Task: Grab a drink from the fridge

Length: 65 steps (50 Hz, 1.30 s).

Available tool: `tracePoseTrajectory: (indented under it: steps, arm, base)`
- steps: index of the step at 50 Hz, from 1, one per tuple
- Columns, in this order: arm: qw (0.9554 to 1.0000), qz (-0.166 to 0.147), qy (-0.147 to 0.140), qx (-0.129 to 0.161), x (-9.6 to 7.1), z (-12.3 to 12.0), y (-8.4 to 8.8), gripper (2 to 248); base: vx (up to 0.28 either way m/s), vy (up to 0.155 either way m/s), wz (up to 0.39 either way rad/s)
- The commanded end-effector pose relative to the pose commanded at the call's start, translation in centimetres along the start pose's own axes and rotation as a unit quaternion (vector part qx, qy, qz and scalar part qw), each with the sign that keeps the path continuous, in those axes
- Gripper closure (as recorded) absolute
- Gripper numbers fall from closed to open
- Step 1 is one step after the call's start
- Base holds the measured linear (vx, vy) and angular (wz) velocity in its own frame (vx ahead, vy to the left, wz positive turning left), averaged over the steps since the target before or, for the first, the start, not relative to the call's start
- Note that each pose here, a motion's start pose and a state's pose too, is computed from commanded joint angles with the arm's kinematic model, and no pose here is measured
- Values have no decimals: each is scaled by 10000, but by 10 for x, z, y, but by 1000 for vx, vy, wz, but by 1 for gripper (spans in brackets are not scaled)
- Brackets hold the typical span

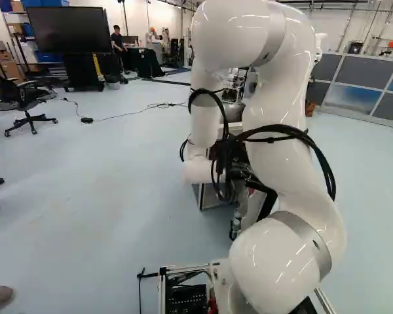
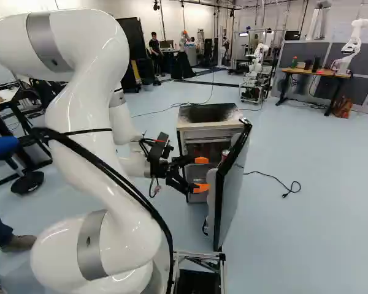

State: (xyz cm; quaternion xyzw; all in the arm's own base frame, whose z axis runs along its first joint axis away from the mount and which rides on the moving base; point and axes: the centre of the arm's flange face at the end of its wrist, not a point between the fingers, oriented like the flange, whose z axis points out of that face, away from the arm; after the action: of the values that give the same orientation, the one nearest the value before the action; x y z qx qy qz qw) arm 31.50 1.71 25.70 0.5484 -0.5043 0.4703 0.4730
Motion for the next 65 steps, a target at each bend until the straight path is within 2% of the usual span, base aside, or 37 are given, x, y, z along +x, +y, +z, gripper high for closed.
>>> tracePoseTrajectory:
  steps: [13, 28, 46, 65]
  arm:
    - [9988, 286, -79, -399, 6, 21, -26, 3]
    - [9939, 615, -140, -906, 15, 55, -51, 3]
    - [9847, 925, -167, -1469, 24, 99, -68, 3]
    - [9715, 1214, -162, -2030, 34, 147, -78, 3]
  base:
    - [0, 0, 0]
    - [0, 0, 0]
    - [0, 0, 0]
    - [0, 0, 0]
